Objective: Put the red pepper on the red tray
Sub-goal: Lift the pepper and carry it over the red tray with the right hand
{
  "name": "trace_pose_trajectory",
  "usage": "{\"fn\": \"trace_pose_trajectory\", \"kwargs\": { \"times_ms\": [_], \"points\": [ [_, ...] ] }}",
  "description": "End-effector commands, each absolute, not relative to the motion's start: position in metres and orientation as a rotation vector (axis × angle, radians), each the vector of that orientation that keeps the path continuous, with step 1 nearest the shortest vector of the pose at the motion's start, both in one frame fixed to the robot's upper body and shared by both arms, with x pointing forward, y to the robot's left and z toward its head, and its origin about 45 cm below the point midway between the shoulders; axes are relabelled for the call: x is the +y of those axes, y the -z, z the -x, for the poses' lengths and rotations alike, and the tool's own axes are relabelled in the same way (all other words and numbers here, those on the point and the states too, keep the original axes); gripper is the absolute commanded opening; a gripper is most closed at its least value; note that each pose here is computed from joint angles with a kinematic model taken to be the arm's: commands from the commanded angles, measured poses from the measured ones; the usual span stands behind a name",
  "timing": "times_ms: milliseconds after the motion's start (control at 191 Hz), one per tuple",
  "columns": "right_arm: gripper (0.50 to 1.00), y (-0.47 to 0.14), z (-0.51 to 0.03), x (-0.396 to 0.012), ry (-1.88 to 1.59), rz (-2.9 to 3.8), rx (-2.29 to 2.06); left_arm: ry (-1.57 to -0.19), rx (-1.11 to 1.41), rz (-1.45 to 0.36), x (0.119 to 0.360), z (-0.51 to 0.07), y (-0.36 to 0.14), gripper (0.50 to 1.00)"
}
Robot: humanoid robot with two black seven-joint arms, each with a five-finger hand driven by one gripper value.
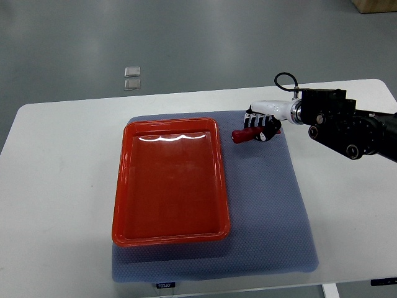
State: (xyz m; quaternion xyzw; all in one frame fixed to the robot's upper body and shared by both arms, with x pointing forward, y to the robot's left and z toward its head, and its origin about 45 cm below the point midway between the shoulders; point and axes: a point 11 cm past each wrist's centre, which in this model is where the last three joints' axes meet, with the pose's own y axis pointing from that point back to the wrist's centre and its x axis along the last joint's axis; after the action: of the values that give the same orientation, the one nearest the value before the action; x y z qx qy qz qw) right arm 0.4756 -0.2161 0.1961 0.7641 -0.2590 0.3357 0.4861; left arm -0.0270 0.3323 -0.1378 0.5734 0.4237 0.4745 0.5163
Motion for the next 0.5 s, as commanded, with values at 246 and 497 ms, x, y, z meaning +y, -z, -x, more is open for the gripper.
{"fn": "trace_pose_trajectory", "kwargs": {
  "times_ms": [246, 497],
  "points": [
    [0.500, -0.239, -0.457, -0.137, -0.955, -2.213, -0.563, -1.139, 1.017, -1.377, 0.332, 0.027, 0.138, 1.000],
    [0.500, -0.234, -0.420, -0.068, -1.040, -2.346, -0.374, -1.139, 1.017, -1.377, 0.332, 0.027, 0.138, 1.000]
  ]
}}
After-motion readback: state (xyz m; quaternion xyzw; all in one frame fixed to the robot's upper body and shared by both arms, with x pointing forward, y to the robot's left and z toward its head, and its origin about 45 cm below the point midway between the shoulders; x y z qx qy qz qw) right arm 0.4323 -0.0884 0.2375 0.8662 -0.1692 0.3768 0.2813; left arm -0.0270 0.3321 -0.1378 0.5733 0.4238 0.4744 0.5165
